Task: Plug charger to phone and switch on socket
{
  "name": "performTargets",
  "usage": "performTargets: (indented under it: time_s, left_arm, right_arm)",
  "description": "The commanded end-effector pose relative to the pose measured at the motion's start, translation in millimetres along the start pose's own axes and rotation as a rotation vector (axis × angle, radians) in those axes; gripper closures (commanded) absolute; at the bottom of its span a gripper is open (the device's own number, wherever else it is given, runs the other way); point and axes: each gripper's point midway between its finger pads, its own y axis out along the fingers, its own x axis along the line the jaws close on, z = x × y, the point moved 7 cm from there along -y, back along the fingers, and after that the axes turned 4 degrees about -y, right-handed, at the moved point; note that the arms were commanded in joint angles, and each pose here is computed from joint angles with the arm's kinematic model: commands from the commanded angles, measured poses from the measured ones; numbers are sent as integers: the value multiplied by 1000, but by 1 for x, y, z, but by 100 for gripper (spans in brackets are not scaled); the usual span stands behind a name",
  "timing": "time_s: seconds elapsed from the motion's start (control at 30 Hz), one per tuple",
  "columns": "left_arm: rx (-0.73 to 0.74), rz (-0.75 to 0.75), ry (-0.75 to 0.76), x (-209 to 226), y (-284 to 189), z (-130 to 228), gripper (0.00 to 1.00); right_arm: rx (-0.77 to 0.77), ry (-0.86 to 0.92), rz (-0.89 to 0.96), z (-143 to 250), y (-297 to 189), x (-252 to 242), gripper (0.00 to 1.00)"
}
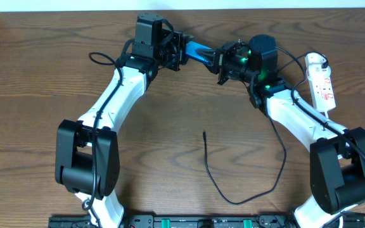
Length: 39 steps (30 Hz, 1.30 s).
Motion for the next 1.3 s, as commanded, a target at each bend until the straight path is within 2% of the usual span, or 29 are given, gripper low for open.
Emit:
performTargets:
  time_s: [0.0,0.07,0.27,0.3,0.33,0.37,0.43,0.5,0.57,0.6,0.8,1.03,1.17,1.27]
  left_arm:
    - [-1,17,11,-5,-5,3,81]
    - [-1,17,11,-5,-5,3,92]
    - [0,17,11,-5,-5,4,93]
    - [-1,17,11,-5,-5,4,93]
    - [0,17,11,-5,-5,4,93]
    - [0,17,11,-5,-5,4,93]
    - [0,17,11,-5,-5,4,93]
    - [-2,18,10,-5,-5,3,93]
    - [-4,19,8,-6,-5,1,93]
    - [-7,20,7,-6,-6,0,93]
    - [-11,26,28,-8,-15,-18,93]
    - [181,58,179,-13,-42,-39,93]
    - [322,115,368,-13,-64,-49,93]
    - [362,128,464,-7,-74,-57,93]
  right_arm:
    - [67,-25,-20,16,2,12,98]
    - [67,-25,-20,16,2,12,98]
    - [67,-25,-20,16,2,12,98]
    - [67,-26,-20,16,2,12,95]
    - [67,-26,-20,17,2,12,87]
    - [67,-26,-20,17,2,12,76]
    - [67,-28,-20,17,2,12,40]
    - [67,-56,-22,16,2,12,18]
    - [66,-106,-26,17,2,13,4]
    - [67,-130,-29,17,2,13,1]
    - [60,-425,-100,10,-7,27,1]
    - [146,-729,-186,0,-31,44,2]
    - [153,-745,-195,-12,-46,48,16]
    - [178,-755,-198,-16,-53,49,24]
